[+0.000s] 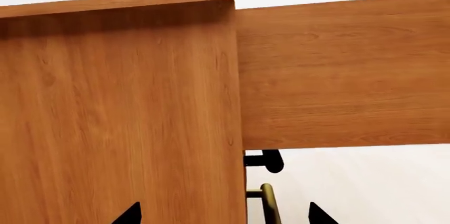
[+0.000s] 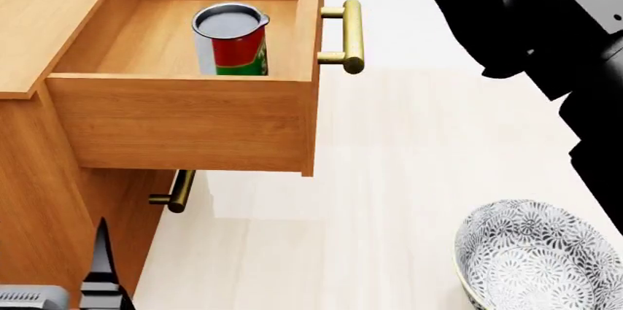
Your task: Put the ketchup in the top drawer of the cabinet.
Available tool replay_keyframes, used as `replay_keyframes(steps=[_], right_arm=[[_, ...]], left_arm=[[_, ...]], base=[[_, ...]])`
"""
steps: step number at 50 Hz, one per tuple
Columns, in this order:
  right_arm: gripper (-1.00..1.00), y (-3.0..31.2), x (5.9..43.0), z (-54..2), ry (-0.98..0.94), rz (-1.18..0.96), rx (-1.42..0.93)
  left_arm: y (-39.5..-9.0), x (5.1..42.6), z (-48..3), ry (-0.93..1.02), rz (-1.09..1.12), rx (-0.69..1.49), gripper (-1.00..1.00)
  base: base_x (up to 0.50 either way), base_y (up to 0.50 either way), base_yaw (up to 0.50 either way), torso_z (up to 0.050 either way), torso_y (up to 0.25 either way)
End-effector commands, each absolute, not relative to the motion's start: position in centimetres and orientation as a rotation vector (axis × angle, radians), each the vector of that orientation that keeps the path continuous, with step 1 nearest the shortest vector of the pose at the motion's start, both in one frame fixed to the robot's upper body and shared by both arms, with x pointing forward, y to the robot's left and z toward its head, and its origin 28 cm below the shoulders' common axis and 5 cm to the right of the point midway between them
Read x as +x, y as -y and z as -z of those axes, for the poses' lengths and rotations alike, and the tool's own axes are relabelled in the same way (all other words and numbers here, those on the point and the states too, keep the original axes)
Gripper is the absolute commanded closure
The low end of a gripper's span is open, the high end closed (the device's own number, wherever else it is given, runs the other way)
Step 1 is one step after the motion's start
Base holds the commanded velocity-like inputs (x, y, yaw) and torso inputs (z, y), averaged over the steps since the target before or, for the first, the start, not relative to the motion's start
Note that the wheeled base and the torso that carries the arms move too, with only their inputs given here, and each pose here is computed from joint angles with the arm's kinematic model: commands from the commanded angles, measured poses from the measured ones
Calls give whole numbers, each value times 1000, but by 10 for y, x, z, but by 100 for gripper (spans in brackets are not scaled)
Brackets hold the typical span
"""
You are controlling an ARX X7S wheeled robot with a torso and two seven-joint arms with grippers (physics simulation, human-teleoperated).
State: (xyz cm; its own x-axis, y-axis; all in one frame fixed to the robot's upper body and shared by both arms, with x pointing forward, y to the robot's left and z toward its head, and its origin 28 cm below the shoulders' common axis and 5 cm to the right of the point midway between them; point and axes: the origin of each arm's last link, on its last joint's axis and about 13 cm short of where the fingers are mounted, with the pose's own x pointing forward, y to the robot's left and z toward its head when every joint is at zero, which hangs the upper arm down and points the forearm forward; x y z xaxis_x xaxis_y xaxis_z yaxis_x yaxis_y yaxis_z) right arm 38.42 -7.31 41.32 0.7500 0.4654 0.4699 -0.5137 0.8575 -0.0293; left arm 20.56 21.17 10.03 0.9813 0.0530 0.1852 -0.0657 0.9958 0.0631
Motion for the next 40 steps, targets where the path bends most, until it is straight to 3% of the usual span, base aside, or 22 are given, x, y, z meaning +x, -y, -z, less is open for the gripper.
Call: replay_keyframes(steps=[1,40], right_arm=[[-100,83,338,-411,624,-516,126],[-100,109,239,-361,785,-505,196]], left_arm=[[-211,202,-111,224,-51,73,-100],[-208,182,-134,313,-31,67,-100]], base=[[0,0,0,0,0],[0,0,0,0,0]])
